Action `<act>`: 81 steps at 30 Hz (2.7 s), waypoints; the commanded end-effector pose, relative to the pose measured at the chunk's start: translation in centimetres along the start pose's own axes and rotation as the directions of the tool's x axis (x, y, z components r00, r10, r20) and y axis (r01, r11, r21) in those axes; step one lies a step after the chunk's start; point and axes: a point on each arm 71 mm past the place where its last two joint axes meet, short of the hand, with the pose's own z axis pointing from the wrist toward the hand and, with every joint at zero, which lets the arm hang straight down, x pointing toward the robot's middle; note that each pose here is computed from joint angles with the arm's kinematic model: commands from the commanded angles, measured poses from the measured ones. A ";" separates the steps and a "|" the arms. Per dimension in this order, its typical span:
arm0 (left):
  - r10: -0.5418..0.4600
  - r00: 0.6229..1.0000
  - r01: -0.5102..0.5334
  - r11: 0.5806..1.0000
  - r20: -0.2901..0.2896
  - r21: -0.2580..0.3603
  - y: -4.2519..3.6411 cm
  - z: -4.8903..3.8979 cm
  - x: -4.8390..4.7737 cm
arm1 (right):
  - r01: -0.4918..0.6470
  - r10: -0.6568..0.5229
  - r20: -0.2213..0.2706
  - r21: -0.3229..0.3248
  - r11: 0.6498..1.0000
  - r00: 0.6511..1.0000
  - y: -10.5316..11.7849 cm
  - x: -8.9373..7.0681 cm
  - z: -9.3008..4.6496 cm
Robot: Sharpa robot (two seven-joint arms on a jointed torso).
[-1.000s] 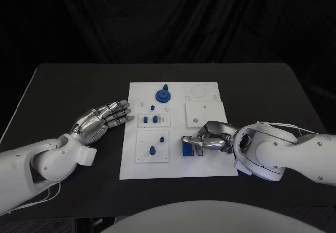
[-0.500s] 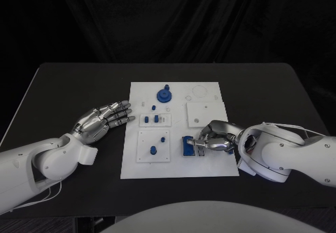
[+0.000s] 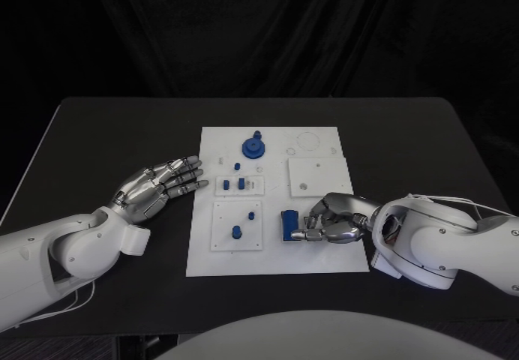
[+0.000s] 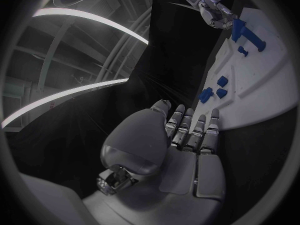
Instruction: Assemble the parts on the task board
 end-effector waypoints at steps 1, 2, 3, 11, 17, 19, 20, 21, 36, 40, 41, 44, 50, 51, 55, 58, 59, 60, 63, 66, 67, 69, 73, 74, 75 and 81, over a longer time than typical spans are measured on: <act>-0.012 1.000 0.012 1.000 -0.011 0.005 0.02 0.01 0.15 | 0.029 -0.030 -0.026 -0.021 0.999 0.999 0.1 0.3 0.0; -0.012 1.000 0.012 1.000 -0.011 0.005 0.02 0.01 0.15 | 0.030 -0.030 -0.027 -0.020 0.999 0.999 0.1 0.3 0.0; -0.012 1.000 0.012 1.000 -0.011 0.004 0.03 0.00 0.14 | 0.030 -0.031 -0.027 -0.019 0.999 0.999 0.1 0.3 0.0; -0.012 1.000 0.012 1.000 -0.011 0.002 0.06 0.03 0.16 | 0.032 -0.032 -0.023 -0.007 0.999 0.999 -0.2 0.2 0.1; -0.013 1.000 0.013 1.000 -0.012 0.001 0.09 0.07 0.19 | 0.025 -0.025 -0.001 -0.001 1.000 1.000 -0.3 0.0 0.3; -0.013 1.000 0.013 1.000 -0.012 0.001 0.10 0.07 0.19 | 0.023 -0.023 0.004 0.000 1.000 1.000 -0.4 -0.1 0.3; -0.013 1.000 0.013 1.000 -0.012 0.000 0.10 0.07 0.19 | 0.023 -0.023 0.006 0.000 1.000 1.000 -0.4 -0.1 0.3; -0.013 1.000 0.013 1.000 -0.012 0.000 0.10 0.06 0.19 | 0.023 -0.023 0.006 -0.001 1.000 1.000 -0.4 -0.1 0.3; -0.013 1.000 0.013 1.000 -0.013 -0.004 0.15 0.06 0.19 | 0.046 -0.046 -0.044 0.010 0.999 0.998 -0.4 0.3 0.5; -0.014 1.000 0.014 1.000 -0.014 -0.005 0.17 0.09 0.19 | 0.056 -0.055 -0.064 0.016 0.998 0.996 -0.5 0.4 0.6; -0.014 1.000 0.014 1.000 -0.015 -0.005 0.17 0.09 0.20 | 0.057 -0.056 -0.066 0.017 0.998 0.996 -0.5 0.4 0.6; -0.015 1.000 0.015 1.000 -0.016 -0.006 0.19 0.11 0.21 | 0.061 -0.060 -0.074 0.019 0.998 0.995 -0.5 0.5 0.8; -0.015 1.000 0.015 1.000 -0.015 -0.006 0.19 0.06 0.16 | 0.060 -0.058 -0.069 0.019 0.998 0.996 -0.5 0.5 0.8; -0.015 1.000 0.015 1.000 -0.014 -0.006 0.18 0.05 0.15 | 0.058 -0.056 -0.065 0.019 0.998 0.996 -0.5 0.4 0.8; -0.015 1.000 0.015 1.000 -0.014 -0.006 0.19 0.02 0.12 | 0.043 -0.042 -0.033 0.022 0.999 0.999 -0.8 0.1 0.3; -0.015 1.000 0.015 1.000 -0.013 -0.006 0.19 0.00 0.11 | 0.040 -0.040 -0.004 0.026 0.999 0.999 -1.0 -0.2 -0.2; -0.014 1.000 0.014 1.000 -0.012 -0.006 0.18 -0.01 0.09 | 0.038 -0.039 0.019 0.032 0.999 0.999 -1.2 -0.5 -0.7; -0.014 1.000 0.014 1.000 -0.012 -0.006 0.19 -0.02 0.09 | 0.036 -0.037 0.036 0.037 0.999 0.999 -1.3 -0.7 -0.9; -0.013 1.000 0.013 1.000 -0.009 -0.007 0.19 -0.02 0.07 | 0.035 -0.041 0.099 0.063 0.997 0.994 -1.8 -2.0 -1.9; -0.012 1.000 0.011 1.000 -0.008 -0.007 0.20 0.00 0.07 | 0.058 -0.073 0.149 0.105 0.993 0.986 -2.4 -3.3 -2.6; -0.011 1.000 0.011 1.000 -0.007 -0.007 0.22 0.02 0.09 | 0.074 -0.094 0.163 0.122 0.990 0.982 -2.7 -3.7 -2.9; -0.011 1.000 0.011 1.000 -0.007 -0.007 0.23 0.05 0.13 | 0.110 -0.137 0.184 0.149 0.983 0.973 -3.1 -4.3 -3.1; -0.011 1.000 0.010 1.000 -0.007 -0.006 0.24 0.06 0.14 | 0.193 -0.234 0.203 0.202 0.960 0.951 -3.7 -5.0 -3.5; -0.010 1.000 0.010 1.000 -0.006 -0.006 0.23 0.06 0.13 | 0.210 -0.254 0.204 0.212 0.954 0.946 -3.8 -5.0 -3.5; -0.010 1.000 0.010 1.000 -0.005 -0.006 0.23 0.05 0.12 | 0.224 -0.270 0.204 0.221 0.949 0.941 -3.8 -5.1 -3.5; -0.009 1.000 0.009 1.000 -0.003 -0.007 0.20 -0.03 0.07 | 0.278 -0.330 0.187 0.259 0.925 0.925 -4.0 -5.2 -3.5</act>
